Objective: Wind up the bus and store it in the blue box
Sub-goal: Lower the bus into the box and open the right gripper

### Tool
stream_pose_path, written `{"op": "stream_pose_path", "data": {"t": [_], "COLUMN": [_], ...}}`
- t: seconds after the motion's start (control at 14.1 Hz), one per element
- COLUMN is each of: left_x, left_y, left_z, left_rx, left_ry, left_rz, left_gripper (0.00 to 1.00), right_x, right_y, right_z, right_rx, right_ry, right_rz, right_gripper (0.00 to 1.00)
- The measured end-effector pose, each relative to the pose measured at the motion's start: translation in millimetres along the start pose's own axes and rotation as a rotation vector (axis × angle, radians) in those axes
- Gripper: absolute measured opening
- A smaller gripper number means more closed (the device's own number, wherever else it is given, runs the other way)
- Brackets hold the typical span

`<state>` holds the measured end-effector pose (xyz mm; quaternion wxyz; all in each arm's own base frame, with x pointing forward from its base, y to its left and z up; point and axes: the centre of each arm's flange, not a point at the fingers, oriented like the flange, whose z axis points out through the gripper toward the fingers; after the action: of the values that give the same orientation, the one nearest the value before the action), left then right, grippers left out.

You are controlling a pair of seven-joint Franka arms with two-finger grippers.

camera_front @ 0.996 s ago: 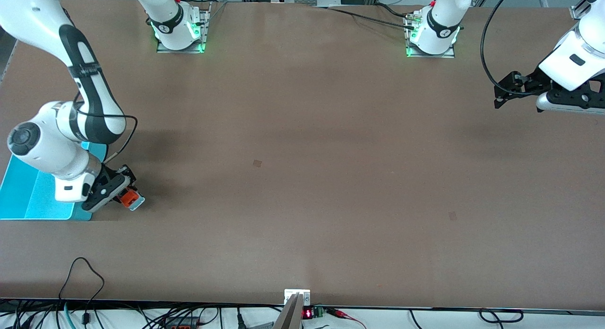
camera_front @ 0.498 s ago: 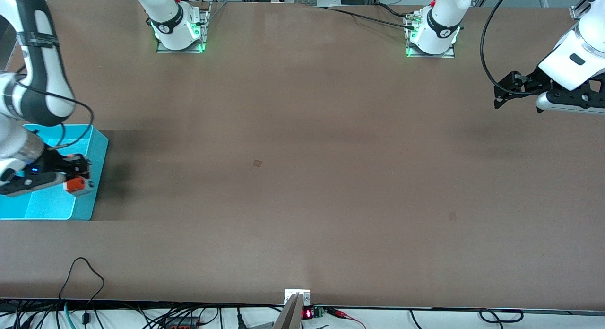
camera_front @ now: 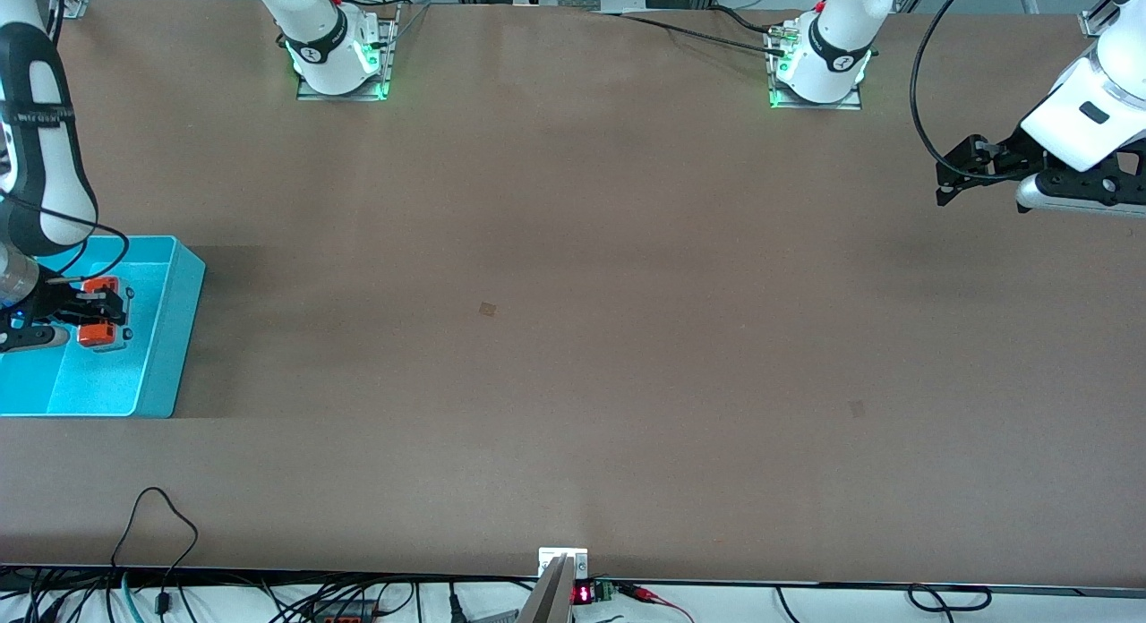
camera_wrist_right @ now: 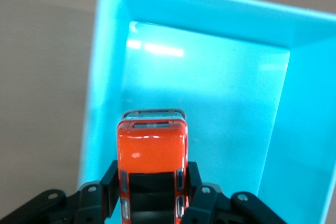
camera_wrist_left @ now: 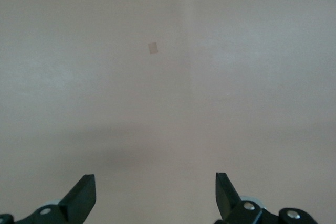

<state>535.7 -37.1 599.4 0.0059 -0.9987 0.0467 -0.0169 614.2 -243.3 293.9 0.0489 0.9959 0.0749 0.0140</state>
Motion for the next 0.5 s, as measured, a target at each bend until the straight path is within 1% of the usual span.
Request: {"op": "stream_pose_path", "data": {"t": [0.14,0.21,0.5], "left_x": [0.0,0.0,0.0], "left_y": [-0.2,-0.2,-0.7], "left_z": [0.0,0.0,0.0], "left_rx": [0.0,0.0,0.0], "left_ry": [0.0,0.0,0.0], "left_rz": [0.0,0.0,-0.001], "left_gripper": [1.0,1.0,1.0], "right_x": [-2.9,-4.1,-5.1], "right_y": [15.7,20.8,26.9], "right_z": [24.2,32.7,48.5], "right_rx": [-0.013,-0.014,-0.01], "right_ry": [0.007,0.003,-0.012], "right_rz": [0.017,0.019,0.012], "right_gripper": [0.53,0.53,0.53]}}
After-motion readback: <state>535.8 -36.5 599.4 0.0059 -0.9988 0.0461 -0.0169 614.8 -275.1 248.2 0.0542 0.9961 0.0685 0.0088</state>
